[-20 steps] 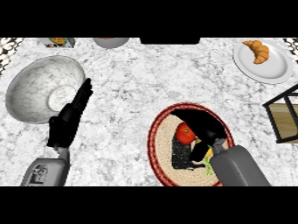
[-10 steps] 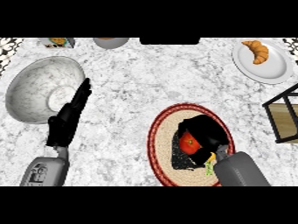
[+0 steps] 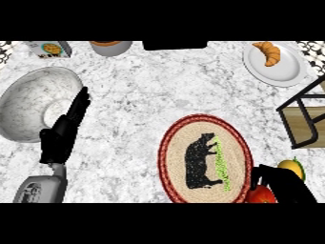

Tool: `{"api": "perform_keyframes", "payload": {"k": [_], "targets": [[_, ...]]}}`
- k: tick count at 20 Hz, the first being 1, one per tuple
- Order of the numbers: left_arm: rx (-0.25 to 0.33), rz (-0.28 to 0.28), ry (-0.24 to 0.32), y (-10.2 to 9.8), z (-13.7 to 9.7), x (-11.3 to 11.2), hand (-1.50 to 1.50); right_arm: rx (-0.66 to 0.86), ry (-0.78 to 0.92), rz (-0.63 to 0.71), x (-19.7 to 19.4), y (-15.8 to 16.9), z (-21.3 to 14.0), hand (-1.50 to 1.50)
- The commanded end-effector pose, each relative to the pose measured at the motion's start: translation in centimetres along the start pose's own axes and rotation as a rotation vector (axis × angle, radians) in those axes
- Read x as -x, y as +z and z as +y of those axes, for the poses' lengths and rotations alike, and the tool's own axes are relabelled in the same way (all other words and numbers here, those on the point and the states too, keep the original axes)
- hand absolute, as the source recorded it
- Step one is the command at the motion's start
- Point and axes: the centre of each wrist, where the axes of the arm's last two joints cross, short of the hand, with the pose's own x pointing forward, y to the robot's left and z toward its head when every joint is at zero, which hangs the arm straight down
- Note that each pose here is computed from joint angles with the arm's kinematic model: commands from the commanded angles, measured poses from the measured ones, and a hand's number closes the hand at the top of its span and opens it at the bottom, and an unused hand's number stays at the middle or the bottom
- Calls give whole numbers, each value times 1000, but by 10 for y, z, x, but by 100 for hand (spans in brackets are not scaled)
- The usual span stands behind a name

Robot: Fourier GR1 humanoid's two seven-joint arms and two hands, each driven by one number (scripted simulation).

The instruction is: Pick the tomato from the placemat and place it in the tiered shelf

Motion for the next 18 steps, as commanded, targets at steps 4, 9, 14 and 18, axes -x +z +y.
{"api": "perform_keyframes", "payload": {"k": [4, 9, 14, 18], "targets": [[9, -7, -4, 7, 1, -3, 0, 202, -241, -18, 1, 87, -25, 150], [5, -6, 2, 6, -7, 0, 0, 357, -422, -111, -16, 133, -50, 150], [14, -20, -11, -1, -5, 6, 0, 504, -451, -139, -34, 166, -92, 150], [17, -24, -14, -8, 1, -10, 0, 605, -384, -66, -23, 175, -106, 150]]}}
